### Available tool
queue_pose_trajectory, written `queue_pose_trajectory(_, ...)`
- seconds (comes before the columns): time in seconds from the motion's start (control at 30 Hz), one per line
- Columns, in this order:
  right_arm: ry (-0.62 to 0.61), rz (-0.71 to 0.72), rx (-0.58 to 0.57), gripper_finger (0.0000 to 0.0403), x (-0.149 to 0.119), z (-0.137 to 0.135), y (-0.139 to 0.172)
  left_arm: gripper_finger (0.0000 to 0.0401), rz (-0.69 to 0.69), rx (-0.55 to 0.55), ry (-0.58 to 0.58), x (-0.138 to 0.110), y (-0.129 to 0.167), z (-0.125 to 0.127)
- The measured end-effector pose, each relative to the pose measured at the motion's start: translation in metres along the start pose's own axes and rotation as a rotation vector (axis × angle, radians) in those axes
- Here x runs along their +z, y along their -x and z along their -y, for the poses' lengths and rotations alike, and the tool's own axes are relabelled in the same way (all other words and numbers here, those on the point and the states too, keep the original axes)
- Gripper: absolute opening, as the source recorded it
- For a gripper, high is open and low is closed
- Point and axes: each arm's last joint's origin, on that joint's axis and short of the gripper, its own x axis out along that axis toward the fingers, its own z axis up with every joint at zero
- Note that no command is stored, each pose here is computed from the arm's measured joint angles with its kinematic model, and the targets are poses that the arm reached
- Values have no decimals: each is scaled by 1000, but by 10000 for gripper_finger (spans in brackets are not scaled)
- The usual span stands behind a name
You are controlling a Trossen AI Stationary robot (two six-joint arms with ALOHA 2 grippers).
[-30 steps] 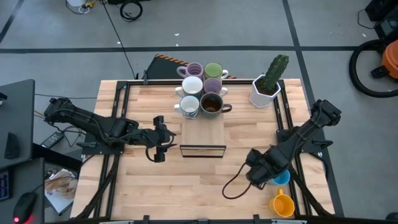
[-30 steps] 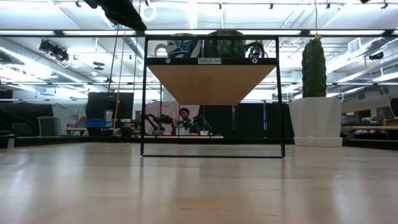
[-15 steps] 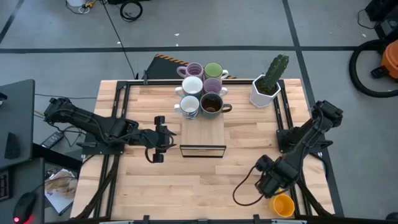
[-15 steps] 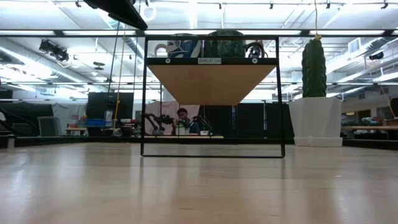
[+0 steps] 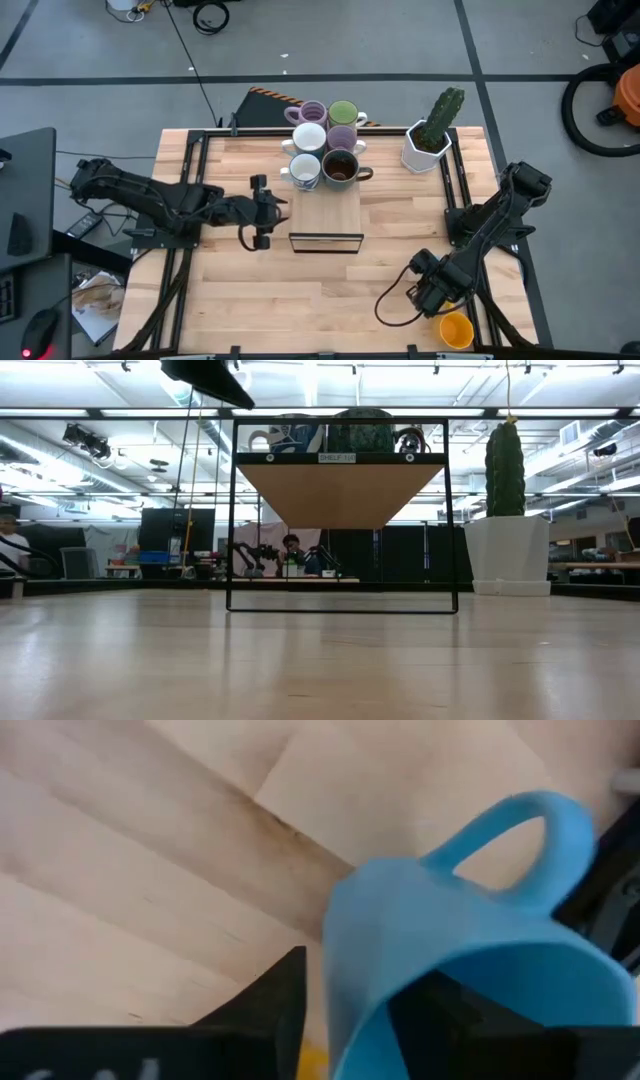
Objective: Place coffee mugs
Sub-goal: Put the blue mug on the shelf
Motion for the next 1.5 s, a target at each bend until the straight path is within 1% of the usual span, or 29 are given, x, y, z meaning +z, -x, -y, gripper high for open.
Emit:
queue_pose_trajectory(0.27, 71, 1, 47, 62, 2, 0, -19, 192, -19, 16, 4, -2, -2, -5)
queue_pose_trajectory(0.4, 152, 17, 45, 31, 3, 1, -20, 192, -19, 16, 7, -2, -2, -5)
queue_pose_trajectory(0.6, 292, 64, 52, 28, 8, -3, -13, 192, -19, 15, 14, -2, -2, -5)
queue_pose_trajectory(0.7, 373, 67, 32, 38, 15, -5, -6, 192, -19, 15, 15, -2, -2, -5)
queue_pose_trajectory(0.87, 572, 94, 15, 37, 29, -10, 14, 192, -19, 15, 16, -2, -2, -5)
queue_pose_trajectory(1.0, 725, 95, 10, 35, 42, -15, 37, 192, -18, -2, 33, -2, -2, -4)
queue_pose_trajectory(1.07, 763, 102, -20, 36, 50, -14, 53, 192, -17, -26, 47, -2, -2, -4)
queue_pose_trajectory(1.2, 790, 135, -93, 37, 70, -8, 83, 192, -15, -70, 66, -2, -2, -1)
queue_pose_trajectory(1.3, 813, 171, -108, 37, 84, -6, 102, 192, -13, -81, 62, -2, -1, 1)
queue_pose_trajectory(1.5, 918, 251, -96, 38, 108, -3, 133, 192, -12, -94, 64, -1, 0, 3)
